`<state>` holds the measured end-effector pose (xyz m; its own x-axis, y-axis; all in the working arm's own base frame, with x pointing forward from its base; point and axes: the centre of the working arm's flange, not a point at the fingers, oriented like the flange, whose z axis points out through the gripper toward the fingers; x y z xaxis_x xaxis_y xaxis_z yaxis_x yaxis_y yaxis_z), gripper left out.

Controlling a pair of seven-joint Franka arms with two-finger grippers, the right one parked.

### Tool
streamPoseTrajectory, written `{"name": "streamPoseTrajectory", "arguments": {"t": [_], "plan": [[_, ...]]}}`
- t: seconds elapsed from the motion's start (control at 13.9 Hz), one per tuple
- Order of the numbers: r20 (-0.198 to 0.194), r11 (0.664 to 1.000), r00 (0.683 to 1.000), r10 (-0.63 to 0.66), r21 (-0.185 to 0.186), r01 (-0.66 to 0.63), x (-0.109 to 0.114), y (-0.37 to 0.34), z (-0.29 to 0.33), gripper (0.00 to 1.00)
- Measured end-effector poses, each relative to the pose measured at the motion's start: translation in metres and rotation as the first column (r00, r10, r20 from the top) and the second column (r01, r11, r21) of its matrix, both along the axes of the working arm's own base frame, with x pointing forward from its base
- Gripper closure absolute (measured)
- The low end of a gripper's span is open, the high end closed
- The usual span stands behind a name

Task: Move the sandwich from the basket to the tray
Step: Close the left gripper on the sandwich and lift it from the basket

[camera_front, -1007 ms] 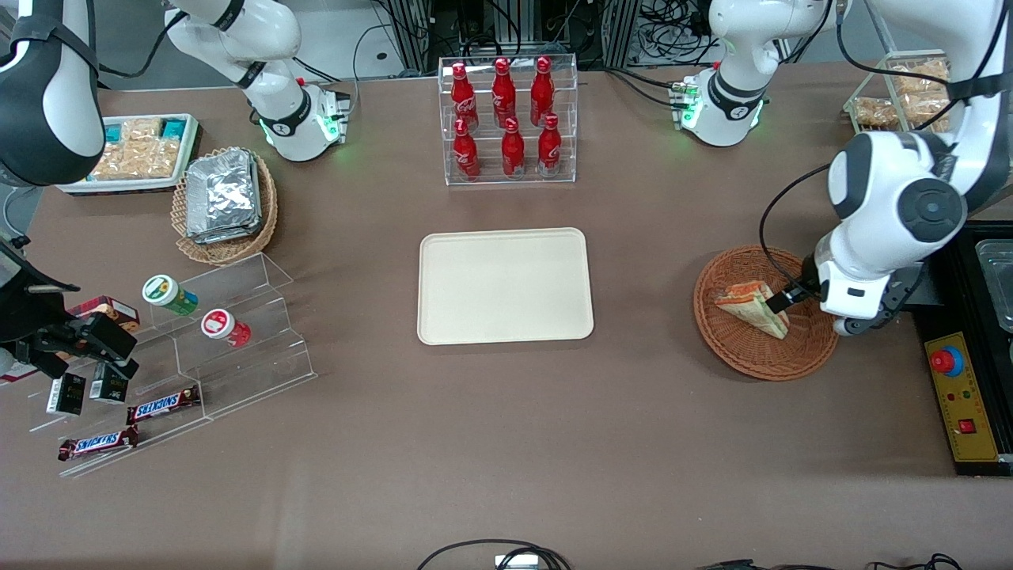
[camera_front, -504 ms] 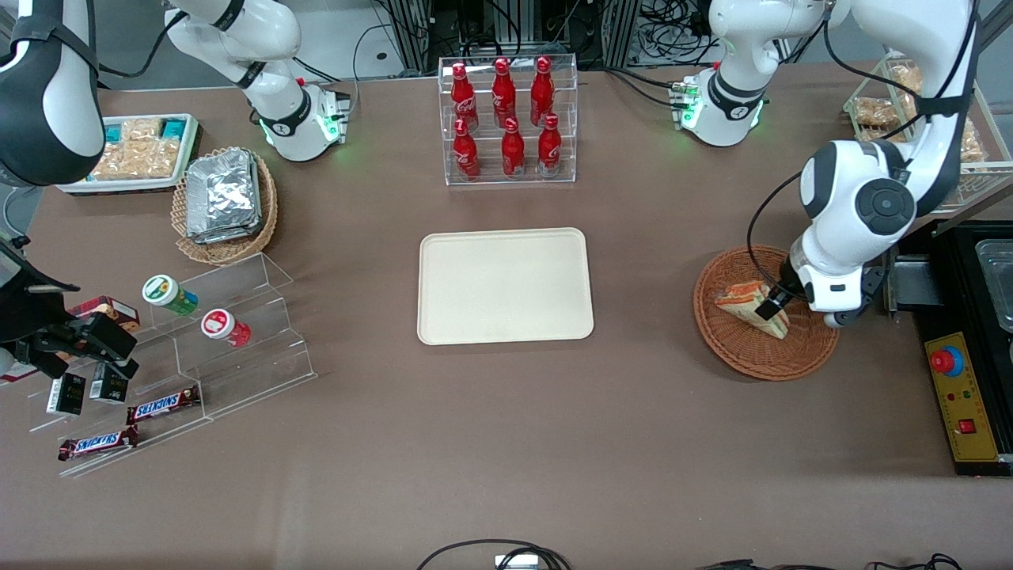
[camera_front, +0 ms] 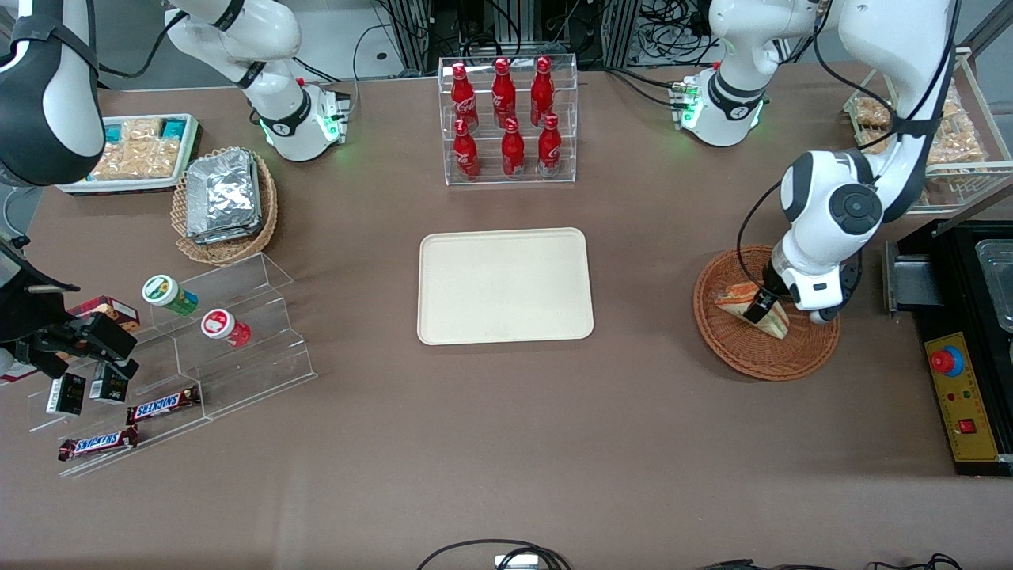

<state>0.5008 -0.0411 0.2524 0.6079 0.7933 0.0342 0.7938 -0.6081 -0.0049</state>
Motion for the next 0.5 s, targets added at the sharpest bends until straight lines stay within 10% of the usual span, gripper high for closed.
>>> {"name": "streamPoseTrajectory", "arguments": {"t": [0.36,0.5], "plan": [[-0.004,1.000,1.000,0.010,-0.008,-0.010,-0.004,0.001,-0.020,0.00],[-0.003,1.000,1.000,0.014,-0.010,-0.014,-0.004,0.002,-0.024,0.19]]}}
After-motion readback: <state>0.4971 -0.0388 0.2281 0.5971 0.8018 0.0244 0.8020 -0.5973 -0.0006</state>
